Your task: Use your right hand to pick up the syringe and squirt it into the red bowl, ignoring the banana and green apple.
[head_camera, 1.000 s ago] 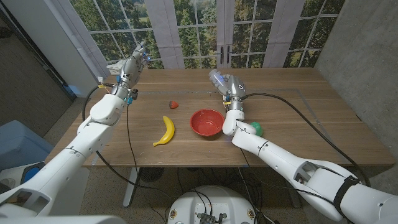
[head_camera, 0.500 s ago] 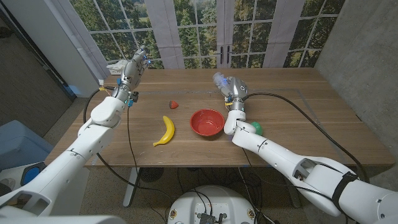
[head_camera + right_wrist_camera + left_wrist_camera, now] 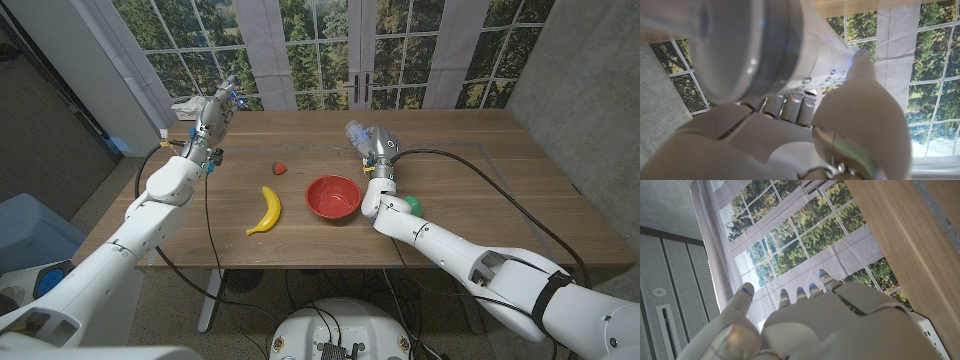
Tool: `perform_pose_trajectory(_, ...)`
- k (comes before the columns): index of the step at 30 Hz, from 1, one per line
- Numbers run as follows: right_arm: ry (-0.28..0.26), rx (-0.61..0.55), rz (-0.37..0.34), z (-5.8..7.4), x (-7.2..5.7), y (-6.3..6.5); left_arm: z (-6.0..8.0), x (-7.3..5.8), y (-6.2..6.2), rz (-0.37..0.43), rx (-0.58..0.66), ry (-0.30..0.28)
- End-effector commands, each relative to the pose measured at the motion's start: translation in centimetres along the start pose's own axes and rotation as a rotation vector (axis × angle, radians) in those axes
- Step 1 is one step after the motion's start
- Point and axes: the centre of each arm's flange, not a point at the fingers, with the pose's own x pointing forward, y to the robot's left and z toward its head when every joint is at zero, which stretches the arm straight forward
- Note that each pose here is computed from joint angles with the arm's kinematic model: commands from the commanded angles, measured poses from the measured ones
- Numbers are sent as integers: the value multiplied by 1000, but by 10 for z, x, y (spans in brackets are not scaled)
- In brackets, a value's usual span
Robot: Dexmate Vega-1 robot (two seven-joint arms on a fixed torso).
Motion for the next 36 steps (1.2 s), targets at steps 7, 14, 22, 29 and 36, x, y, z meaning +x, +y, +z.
perform_pose_trajectory(7, 18, -108, 30, -9, 3, 11, 0, 4, -3, -21, -2, 11)
perform_pose_trajectory(14, 27, -122, 48, -10, 4, 14, -1, 3, -4, -25, -2, 20)
perform_pose_trajectory(22, 35, -180, 72, -12, 7, 18, 0, 3, -3, -31, -1, 17)
perform_pose_trajectory(29, 60, -242, 89, -13, 8, 21, 1, 5, -2, -40, 3, 16)
perform_pose_trajectory(36, 78, -262, 104, -15, 10, 21, 0, 6, -3, -43, 0, 15)
